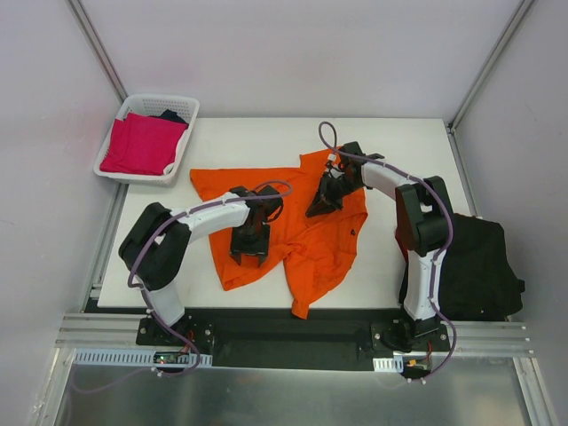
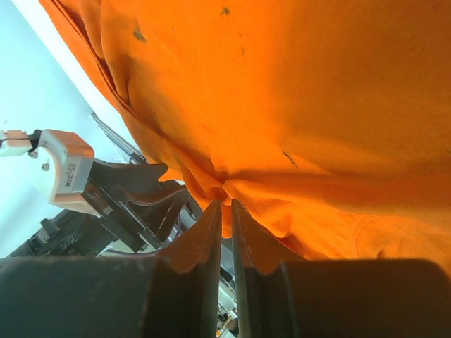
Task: Fold and stack the t-shirts
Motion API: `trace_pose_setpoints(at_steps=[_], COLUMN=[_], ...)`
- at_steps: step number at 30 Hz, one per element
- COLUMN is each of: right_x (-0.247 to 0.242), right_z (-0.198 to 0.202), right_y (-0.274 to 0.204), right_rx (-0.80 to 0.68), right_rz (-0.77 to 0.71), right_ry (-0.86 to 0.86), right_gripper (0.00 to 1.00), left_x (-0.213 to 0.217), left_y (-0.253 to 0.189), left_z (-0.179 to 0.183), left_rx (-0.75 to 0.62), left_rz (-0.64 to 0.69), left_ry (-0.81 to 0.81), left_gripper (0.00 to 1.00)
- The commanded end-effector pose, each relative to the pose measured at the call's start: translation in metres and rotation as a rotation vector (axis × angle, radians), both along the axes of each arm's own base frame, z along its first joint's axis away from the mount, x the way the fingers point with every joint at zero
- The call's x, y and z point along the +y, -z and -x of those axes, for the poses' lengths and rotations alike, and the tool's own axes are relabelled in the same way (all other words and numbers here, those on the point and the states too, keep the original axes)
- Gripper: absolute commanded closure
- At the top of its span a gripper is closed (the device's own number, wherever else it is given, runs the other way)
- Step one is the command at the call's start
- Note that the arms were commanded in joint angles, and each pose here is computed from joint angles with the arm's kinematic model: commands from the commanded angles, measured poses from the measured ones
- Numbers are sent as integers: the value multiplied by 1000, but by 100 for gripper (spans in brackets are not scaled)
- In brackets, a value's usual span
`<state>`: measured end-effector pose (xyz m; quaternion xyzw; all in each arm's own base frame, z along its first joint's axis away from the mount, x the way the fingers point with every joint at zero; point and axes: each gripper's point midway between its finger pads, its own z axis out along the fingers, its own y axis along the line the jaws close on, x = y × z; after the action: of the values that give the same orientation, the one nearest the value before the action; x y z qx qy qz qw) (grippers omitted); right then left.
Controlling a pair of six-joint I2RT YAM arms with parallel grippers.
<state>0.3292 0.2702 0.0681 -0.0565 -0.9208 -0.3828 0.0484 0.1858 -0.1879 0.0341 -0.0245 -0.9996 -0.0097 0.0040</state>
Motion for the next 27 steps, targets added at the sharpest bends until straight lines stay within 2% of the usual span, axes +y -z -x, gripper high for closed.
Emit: trace_pose_setpoints(at_steps=[1, 13, 27], right_x=[1, 2, 3], right_z=[5, 5, 4], right_y=[-7, -4, -5], right_rx=[-16, -5, -7], right_rz=[-12, -14, -17], right_ry=[-27, -25, -25], right_gripper=[86, 87, 87], left_x=[-1, 13, -2], left_y=[7, 19, 1], left_z=[8, 32, 8], left_rx=[16, 40, -22], left_rz=[-2, -44, -24], left_ry=[42, 32, 44], left_gripper=[46, 48, 51])
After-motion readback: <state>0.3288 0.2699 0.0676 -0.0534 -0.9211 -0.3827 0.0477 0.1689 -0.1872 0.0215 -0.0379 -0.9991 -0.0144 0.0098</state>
